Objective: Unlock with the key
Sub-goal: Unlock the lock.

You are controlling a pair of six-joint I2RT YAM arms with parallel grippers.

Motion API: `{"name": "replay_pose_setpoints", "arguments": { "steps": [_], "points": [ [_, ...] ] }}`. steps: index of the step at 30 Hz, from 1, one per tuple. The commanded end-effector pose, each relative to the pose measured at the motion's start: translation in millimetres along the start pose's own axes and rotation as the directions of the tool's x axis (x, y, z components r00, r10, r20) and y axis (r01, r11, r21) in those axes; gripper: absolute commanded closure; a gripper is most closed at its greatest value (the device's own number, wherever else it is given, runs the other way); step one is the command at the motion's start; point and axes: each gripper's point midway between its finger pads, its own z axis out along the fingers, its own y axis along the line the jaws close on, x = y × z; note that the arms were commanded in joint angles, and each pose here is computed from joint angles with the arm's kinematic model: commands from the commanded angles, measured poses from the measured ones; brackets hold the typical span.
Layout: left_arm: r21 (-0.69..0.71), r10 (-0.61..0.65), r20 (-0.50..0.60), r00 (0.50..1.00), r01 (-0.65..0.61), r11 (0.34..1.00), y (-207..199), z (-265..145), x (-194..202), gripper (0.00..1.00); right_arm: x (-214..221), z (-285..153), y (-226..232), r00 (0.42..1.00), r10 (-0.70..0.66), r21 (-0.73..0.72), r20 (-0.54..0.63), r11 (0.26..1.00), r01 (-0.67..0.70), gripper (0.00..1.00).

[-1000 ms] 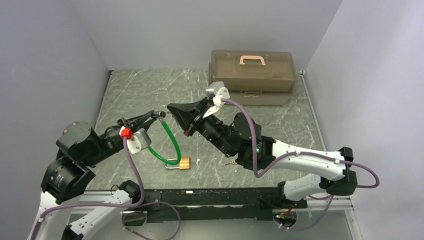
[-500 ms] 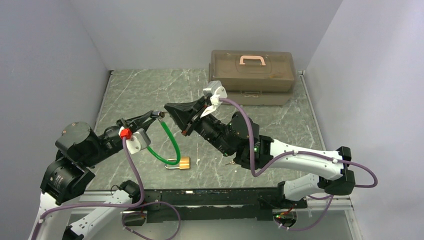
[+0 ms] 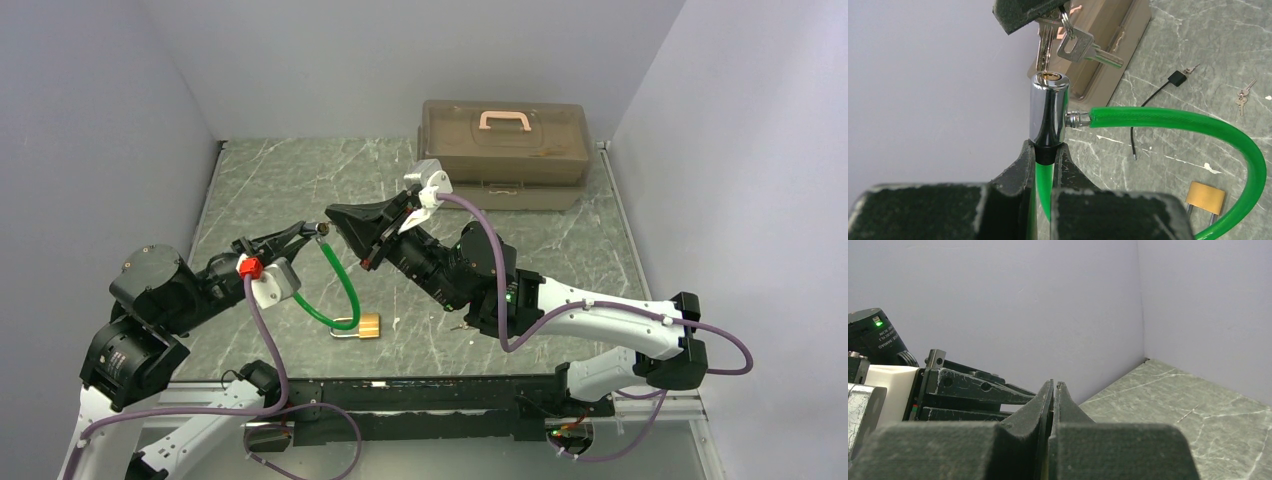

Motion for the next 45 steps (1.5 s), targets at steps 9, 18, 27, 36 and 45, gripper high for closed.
{"name": "replay_pose_setpoints", "arguments": {
  "steps": [9, 18, 27, 36, 45],
  "points": [
    [-0.129, 0.053, 0.074, 0.996, -0.043, 0.991, 30.1, -13.4, -28.5, 1.0, -19.3, -0.6, 1.5, 0.997, 0.063, 0.008, 0.035, 0.998, -0.063, 1.0],
    [-0.112, 0.045, 0.082, 0.996, -0.036, 0.993, 27.3, -12.5, -30.0, 1.0, -18.5, 4.2, 1.7, 0.997, 0.071, 0.019, 0.037, 0.997, -0.071, 1.0],
    [-0.152, 0.072, 0.017, 0.997, -0.069, 0.986, 33.5, -8.9, -13.1, 1.0, -27.6, 0.5, 1.0, 0.994, 0.086, 0.016, 0.062, 0.996, -0.087, 1.0],
    [-0.154, 0.076, 0.004, 0.997, -0.074, 0.985, 34.3, -7.6, -10.0, 1.0, -29.6, 1.0, 1.6, 0.992, 0.097, 0.013, 0.075, 0.995, -0.098, 1.0],
    [-0.128, 0.066, 0.035, 0.997, -0.061, 0.99, 30.9, -7.4, -18.0, 1.0, -30.2, 7.1, 6.2, 0.99, 0.104, -0.003, 0.097, 0.995, -0.104, 1.0]
  ]
}}
